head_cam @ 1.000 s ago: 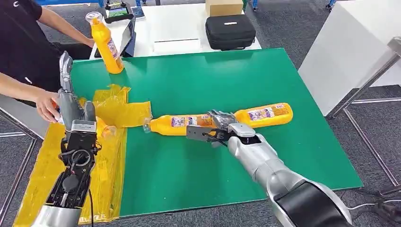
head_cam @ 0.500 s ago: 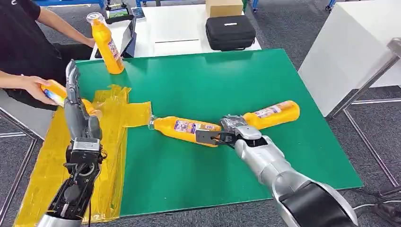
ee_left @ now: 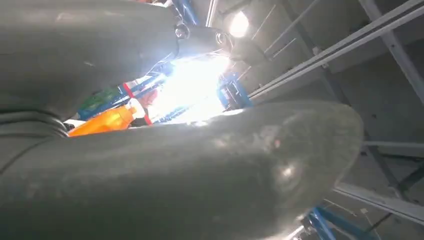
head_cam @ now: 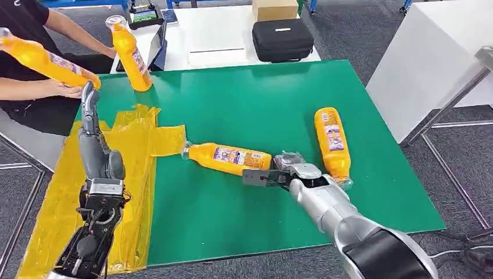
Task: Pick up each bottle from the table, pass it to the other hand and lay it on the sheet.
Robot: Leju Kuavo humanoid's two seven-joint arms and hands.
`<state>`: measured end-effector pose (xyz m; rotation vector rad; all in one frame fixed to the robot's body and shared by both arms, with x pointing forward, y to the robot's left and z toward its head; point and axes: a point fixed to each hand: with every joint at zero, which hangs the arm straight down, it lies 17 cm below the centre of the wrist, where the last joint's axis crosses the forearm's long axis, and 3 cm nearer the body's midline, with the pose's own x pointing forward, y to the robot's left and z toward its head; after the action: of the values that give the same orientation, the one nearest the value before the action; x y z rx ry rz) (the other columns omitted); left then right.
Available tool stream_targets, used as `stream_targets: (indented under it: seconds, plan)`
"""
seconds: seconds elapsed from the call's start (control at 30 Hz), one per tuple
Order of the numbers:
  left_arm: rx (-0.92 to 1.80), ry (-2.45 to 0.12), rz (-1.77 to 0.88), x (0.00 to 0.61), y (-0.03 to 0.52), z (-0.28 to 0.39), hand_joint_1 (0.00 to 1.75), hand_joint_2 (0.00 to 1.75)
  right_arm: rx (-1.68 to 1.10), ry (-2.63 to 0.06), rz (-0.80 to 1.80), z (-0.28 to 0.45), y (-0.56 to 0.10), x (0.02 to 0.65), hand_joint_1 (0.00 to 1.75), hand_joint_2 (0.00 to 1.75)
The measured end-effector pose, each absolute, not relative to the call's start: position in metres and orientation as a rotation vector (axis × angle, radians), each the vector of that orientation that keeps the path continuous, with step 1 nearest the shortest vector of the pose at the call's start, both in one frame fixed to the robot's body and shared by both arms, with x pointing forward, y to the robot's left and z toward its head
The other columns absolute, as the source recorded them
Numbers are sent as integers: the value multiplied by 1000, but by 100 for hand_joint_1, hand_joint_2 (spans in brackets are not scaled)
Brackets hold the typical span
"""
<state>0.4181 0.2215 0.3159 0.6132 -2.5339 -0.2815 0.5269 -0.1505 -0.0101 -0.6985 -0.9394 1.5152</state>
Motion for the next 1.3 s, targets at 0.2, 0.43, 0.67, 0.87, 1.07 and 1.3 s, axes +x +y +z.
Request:
stream_targets:
  seconds: [0.2,0.43,0.67,0.87,1.07,1.3]
  plan:
    - [620,-2533,-281,417,224,315,0,0,-704,-1018,1500,-1,-143,532,0,0]
    - [628,-2532,-271,413,226,314,0,0,-713,-1118,1457,23,-129,545,0,175]
    - [639,-2529,-269,412,230,318,0,0,-674,-1189,1476,59,-100,557,0,175]
    - [681,-2530,-244,399,244,315,0,0,-746,-1267,1550,107,-79,557,0,175]
    - [717,-2531,-216,390,256,319,0,0,-784,-1439,1610,153,-52,537,0,175]
    - [731,-2532,-212,386,261,321,0,0,-778,-1539,1611,174,-40,522,0,175]
